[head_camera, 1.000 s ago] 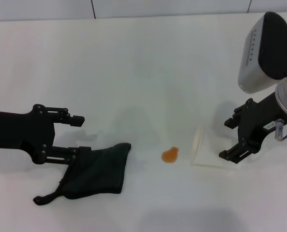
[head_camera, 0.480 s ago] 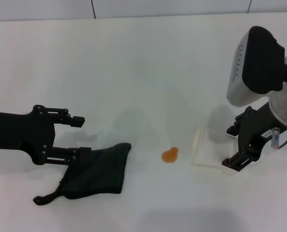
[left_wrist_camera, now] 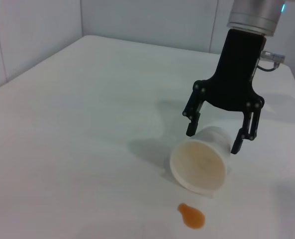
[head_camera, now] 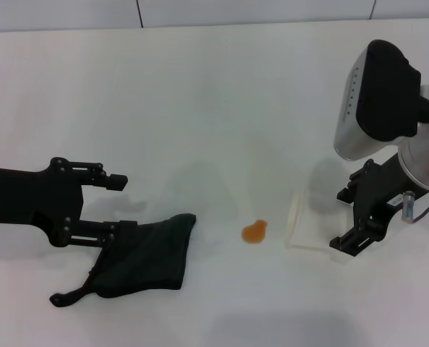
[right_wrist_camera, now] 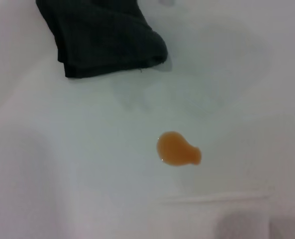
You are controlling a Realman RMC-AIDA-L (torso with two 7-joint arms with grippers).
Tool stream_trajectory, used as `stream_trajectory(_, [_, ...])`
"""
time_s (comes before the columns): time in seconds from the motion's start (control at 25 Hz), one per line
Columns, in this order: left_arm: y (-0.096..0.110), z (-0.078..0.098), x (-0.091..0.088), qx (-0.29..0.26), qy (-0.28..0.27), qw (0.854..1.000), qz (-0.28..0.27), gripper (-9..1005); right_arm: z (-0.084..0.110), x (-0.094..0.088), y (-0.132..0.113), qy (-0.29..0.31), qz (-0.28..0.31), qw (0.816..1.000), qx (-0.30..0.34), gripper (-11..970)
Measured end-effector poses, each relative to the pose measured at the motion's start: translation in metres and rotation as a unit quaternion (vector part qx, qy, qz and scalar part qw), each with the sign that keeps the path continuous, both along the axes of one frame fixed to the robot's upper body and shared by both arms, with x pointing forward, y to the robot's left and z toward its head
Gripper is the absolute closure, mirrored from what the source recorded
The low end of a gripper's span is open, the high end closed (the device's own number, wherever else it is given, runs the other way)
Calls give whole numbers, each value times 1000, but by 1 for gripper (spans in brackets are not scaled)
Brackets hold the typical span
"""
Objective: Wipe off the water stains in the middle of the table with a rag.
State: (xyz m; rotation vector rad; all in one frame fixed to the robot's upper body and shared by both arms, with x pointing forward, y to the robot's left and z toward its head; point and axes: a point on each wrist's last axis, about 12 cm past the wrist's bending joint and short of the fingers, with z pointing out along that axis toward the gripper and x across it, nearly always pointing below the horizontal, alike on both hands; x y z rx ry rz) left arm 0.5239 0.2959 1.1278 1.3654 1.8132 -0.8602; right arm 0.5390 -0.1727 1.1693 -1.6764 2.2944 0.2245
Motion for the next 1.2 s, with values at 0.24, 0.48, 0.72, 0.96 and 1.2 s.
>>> stream_trajectory(0.24, [0, 0, 0, 1, -3, 1000, -2, 286, -3, 1, -1, 5, -4, 1000, -2, 199])
stream_trajectory(0.48, [0, 0, 1, 2, -6, 1000, 2, 288, -6, 3, -1, 12, -13, 1000, 1, 203])
stream_trajectory(0.72, [0, 0, 2, 3, -7, 1000, 3, 289, -9, 4, -1, 11, -18, 1000, 4, 207])
stream_trajectory(0.96, [1, -2, 2, 3, -7, 1000, 8, 290, -10, 6, 0, 10, -19, 1000, 6, 211])
stream_trajectory(1.2, [0, -3, 2, 2, -6, 1000, 7, 292, -10, 7, 2, 10, -17, 1000, 6, 215])
